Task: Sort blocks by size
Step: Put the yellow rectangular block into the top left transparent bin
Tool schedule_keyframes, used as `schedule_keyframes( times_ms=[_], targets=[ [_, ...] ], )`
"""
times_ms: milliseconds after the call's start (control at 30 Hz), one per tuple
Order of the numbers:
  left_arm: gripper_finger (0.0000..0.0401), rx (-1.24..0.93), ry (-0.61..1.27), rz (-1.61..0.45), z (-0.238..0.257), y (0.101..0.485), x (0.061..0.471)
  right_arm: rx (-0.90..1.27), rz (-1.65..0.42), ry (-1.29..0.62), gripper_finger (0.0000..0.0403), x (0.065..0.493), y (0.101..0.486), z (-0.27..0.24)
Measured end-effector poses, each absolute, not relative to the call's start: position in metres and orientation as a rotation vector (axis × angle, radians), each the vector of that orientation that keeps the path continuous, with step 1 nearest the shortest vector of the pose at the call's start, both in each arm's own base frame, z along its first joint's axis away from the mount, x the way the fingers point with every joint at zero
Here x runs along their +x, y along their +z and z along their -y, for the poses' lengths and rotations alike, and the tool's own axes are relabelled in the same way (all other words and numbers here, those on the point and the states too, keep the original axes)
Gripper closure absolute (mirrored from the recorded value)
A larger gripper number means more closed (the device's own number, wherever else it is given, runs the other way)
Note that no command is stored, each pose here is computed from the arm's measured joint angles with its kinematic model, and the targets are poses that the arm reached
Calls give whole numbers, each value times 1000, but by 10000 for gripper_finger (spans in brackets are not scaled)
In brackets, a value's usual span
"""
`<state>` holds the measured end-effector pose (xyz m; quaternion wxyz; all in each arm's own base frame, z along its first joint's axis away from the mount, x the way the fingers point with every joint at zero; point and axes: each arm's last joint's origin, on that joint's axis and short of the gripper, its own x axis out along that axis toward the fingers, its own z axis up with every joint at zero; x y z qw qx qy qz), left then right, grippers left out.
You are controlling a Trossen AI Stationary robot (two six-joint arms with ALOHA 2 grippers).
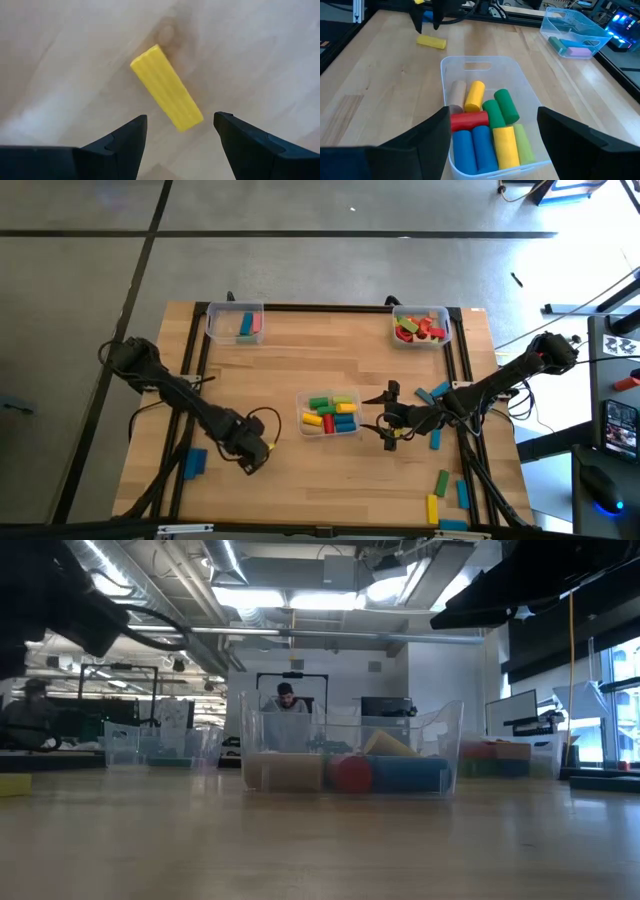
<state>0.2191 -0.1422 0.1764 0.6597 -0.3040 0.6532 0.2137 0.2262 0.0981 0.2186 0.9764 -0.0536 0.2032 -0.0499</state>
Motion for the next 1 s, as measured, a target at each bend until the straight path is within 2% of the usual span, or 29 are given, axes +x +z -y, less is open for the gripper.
schedule_keyframes(
  times_ms=[367, 1000],
  targets=[
    [164, -845, 709, -1388, 142, 167, 212, -108, -410, -100, 118, 226, 219, -98],
    [164, -889, 687, -1362, 136, 142, 205, -108, -410, -100, 118, 226, 219, -98]
  ],
)
